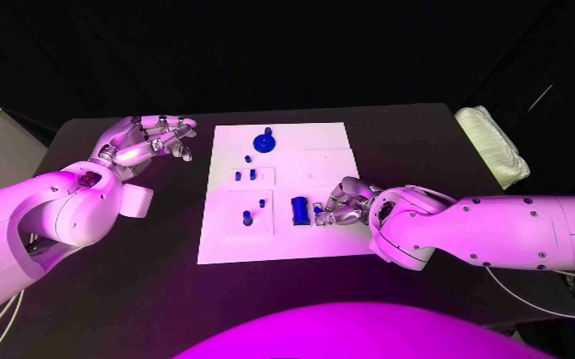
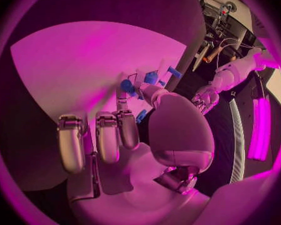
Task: Assemble the parts on the task board
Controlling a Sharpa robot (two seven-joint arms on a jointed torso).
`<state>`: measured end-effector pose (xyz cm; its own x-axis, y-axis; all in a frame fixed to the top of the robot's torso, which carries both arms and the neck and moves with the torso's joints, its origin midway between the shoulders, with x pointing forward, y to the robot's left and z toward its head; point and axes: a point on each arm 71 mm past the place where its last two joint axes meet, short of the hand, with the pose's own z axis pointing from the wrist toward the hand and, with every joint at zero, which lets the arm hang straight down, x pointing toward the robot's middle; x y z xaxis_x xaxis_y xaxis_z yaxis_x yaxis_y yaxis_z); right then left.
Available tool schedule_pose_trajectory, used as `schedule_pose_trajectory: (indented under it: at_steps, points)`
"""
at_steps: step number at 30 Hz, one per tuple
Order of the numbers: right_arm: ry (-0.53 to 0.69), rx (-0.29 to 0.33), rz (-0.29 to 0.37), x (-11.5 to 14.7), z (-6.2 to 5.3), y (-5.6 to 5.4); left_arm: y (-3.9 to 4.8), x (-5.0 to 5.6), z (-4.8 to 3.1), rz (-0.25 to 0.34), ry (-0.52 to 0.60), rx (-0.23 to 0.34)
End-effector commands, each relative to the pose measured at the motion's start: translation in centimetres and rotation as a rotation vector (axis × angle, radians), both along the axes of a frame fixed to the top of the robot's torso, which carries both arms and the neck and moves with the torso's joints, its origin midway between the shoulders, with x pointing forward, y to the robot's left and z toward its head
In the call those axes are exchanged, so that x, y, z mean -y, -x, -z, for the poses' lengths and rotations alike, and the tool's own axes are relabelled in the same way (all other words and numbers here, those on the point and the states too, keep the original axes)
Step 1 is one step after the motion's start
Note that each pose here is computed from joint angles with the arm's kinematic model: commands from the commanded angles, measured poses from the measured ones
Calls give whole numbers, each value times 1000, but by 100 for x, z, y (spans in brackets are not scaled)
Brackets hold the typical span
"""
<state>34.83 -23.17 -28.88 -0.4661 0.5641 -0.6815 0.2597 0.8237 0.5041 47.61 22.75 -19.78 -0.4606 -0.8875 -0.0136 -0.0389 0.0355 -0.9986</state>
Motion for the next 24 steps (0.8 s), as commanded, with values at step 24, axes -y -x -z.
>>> schedule_pose_trajectory:
  at_steps: [24]
  points:
    - [4, 15, -24, -39, -24, 12, 2, 19, -6, 12, 9, -4]
